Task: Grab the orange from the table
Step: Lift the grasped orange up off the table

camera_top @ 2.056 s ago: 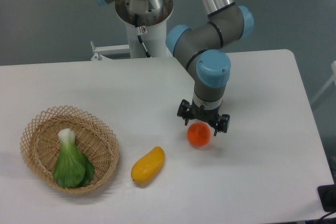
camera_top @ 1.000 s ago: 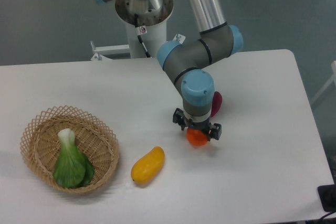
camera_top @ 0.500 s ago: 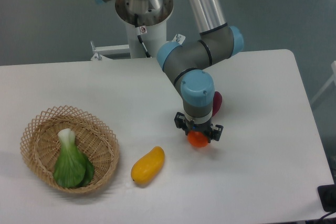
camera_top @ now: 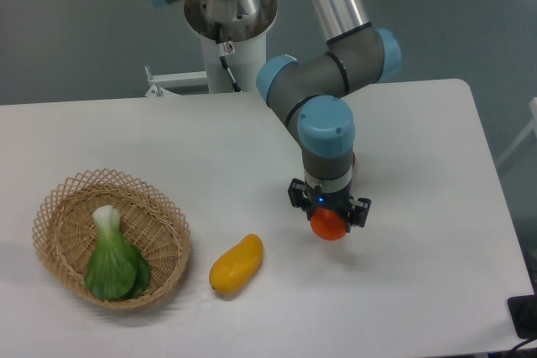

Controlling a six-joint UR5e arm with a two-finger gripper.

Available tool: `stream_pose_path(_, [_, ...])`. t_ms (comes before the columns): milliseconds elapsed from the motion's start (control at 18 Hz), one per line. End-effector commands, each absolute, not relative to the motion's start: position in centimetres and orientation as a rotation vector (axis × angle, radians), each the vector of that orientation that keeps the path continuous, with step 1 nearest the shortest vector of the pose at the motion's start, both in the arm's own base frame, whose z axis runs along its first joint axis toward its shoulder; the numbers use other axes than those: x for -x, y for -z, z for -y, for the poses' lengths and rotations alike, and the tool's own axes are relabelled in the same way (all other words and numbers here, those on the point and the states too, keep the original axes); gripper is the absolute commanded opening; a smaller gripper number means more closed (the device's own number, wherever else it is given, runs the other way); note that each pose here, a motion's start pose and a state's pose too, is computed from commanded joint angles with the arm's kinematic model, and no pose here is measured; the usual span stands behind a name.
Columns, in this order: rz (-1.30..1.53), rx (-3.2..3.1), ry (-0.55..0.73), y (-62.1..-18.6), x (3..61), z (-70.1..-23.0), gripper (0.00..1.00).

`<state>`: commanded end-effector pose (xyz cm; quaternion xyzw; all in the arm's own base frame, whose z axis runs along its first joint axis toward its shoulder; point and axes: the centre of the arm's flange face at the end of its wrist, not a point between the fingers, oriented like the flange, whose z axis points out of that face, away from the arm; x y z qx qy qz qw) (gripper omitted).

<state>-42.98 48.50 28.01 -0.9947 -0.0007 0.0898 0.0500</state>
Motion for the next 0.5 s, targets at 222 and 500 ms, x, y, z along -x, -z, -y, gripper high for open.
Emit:
stream_pose_path(222, [-0.033, 3.052, -0.183, -29.9, 46.2, -47.0, 0.70])
stream_pose_path(500, [-0.053, 3.042, -0.102, -31.8, 48.4, -46.4, 0.70])
